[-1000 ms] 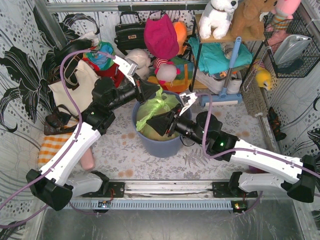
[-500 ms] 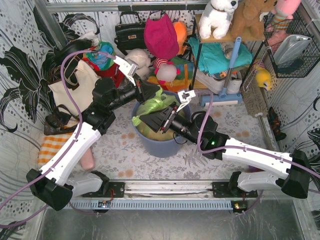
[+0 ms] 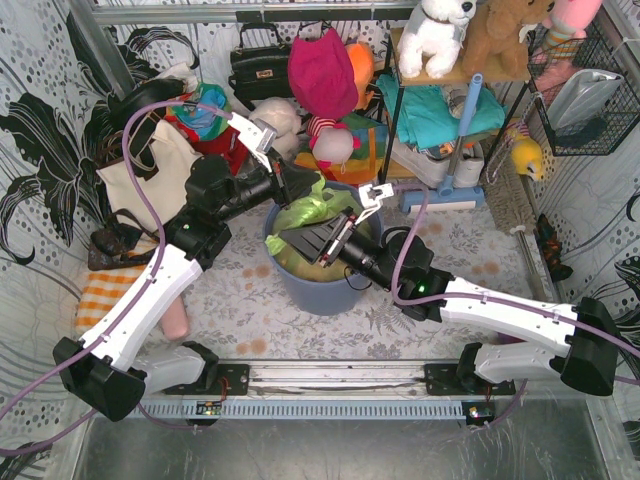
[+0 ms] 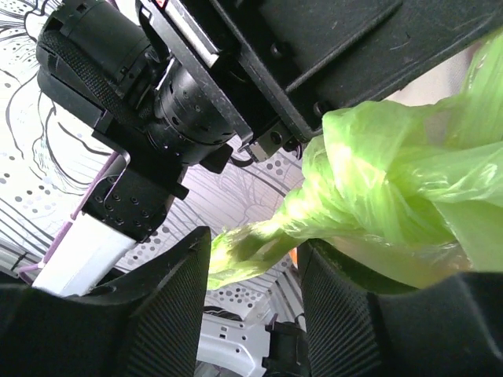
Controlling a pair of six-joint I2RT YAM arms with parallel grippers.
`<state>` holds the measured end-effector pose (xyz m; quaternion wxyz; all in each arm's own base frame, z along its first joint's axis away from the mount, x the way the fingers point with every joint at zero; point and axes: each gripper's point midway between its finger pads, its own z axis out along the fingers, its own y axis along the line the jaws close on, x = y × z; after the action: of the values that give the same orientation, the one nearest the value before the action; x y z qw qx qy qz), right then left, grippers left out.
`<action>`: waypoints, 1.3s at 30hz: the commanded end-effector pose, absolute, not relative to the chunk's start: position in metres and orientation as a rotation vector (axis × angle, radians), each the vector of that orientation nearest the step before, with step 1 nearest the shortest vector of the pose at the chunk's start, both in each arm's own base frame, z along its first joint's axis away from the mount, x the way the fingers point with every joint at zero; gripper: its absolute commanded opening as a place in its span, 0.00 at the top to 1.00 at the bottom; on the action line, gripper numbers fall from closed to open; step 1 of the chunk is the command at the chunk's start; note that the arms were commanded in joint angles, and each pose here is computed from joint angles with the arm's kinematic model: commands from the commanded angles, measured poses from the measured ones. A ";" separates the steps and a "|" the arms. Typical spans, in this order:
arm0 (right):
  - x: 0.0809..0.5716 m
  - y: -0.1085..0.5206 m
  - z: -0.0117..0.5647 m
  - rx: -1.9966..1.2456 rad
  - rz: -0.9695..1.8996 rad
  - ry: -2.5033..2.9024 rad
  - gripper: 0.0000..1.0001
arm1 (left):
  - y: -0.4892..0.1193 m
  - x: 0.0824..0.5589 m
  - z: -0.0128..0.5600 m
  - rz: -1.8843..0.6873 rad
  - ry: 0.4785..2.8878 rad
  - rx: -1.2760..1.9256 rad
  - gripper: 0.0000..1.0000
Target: Tie the trash bag
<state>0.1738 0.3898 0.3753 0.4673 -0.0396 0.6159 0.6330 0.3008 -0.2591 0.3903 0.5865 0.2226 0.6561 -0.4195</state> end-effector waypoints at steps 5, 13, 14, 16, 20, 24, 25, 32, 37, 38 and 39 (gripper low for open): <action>0.180 0.383 0.390 0.069 1.663 1.436 0.66 | -0.259 0.302 0.398 -0.979 1.489 0.529 1.00; 0.181 0.387 0.386 0.064 1.672 1.432 0.61 | -0.260 0.301 0.398 -0.984 1.489 0.533 1.00; 0.180 0.386 0.387 0.063 1.671 1.434 0.62 | -0.260 0.302 0.398 -0.983 1.488 0.532 1.00; 0.178 0.383 0.383 0.062 1.666 1.451 0.60 | -0.260 0.302 0.397 -0.984 1.489 0.533 1.00; 0.170 0.374 0.377 0.057 1.680 1.492 0.56 | -0.261 0.303 0.395 -0.986 1.495 0.535 1.00; 0.161 0.366 0.372 0.048 1.667 1.577 0.54 | -0.261 0.303 0.396 -0.987 1.491 0.537 1.00; 0.161 0.362 0.370 0.055 1.653 1.595 0.54 | -0.261 0.303 0.396 -0.986 1.492 0.537 1.00; 0.154 0.345 0.382 0.008 1.572 1.657 0.53 | -0.262 0.305 0.396 -0.987 1.491 0.541 1.00; 0.150 0.361 0.394 -0.070 1.596 1.659 0.53 | -0.263 0.303 0.398 -0.996 1.485 0.545 1.00; 0.150 0.363 0.397 -0.075 1.604 1.653 0.53 | -0.263 0.302 0.398 -0.997 1.484 0.544 1.00; 0.150 0.364 0.398 -0.079 1.608 1.651 0.53 | -0.263 0.302 0.398 -0.998 1.483 0.544 1.00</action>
<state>0.1535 0.3573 0.3897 0.4078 -0.0053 0.6560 0.6351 0.3037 -0.2630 0.3827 0.5768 0.2261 0.6618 -0.4222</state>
